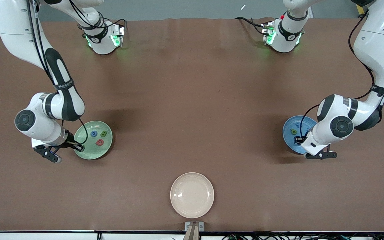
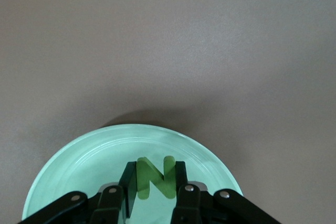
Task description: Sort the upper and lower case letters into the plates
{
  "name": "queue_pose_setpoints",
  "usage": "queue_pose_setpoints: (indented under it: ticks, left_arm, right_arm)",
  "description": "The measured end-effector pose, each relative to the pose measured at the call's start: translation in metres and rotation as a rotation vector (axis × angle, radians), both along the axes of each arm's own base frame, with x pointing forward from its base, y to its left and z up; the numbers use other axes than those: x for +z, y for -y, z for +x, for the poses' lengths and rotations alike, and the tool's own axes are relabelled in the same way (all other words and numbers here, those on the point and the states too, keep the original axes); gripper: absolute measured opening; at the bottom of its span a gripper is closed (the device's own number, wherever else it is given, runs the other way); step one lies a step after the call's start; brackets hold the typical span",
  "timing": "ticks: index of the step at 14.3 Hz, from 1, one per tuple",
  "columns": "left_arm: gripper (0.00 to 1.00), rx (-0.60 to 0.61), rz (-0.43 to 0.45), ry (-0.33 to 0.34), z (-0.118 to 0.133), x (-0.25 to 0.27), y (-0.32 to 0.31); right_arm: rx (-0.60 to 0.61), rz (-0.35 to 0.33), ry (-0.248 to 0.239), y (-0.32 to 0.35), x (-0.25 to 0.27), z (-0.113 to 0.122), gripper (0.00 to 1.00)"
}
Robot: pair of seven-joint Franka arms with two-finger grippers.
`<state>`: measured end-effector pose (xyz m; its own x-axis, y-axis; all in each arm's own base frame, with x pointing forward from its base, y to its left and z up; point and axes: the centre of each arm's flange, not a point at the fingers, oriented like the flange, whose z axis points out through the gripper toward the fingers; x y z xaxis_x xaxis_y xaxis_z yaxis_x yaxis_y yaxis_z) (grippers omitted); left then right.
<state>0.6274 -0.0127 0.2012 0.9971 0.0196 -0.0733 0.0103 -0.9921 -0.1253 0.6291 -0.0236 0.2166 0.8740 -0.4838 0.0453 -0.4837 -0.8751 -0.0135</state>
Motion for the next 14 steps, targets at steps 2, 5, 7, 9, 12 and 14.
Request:
queue_pose_setpoints:
  ticks: [2, 5, 7, 9, 12, 14]
  left_arm:
    - [0.9, -0.005, 0.016, 0.002, 0.001, 0.014, -0.002]
    - [1.0, -0.014, 0.025, 0.011, 0.002, 0.028, 0.005]
    - [1.0, -0.015, 0.024, 0.014, 0.004, 0.03, 0.005]
    - [1.0, -0.013, 0.024, 0.02, 0.005, 0.032, 0.005]
    - [1.0, 0.005, 0.01, 0.028, 0.009, 0.037, 0.004]
    - [1.0, 0.032, -0.027, 0.033, 0.014, 0.044, 0.005]
  right_arm:
    - [0.0, -0.001, 0.007, 0.0, -0.001, 0.001, 0.33]
    - [0.002, -0.003, 0.006, -0.001, -0.008, 0.001, 0.33]
    - [0.006, -0.002, -0.002, -0.003, -0.015, 0.0, 0.33]
    - [0.009, -0.001, -0.009, -0.006, -0.02, -0.001, 0.33]
    - [0.013, 0.0, -0.013, -0.008, -0.023, -0.002, 0.33]
    - [0.014, 0.001, -0.014, -0.009, -0.023, -0.002, 0.33]
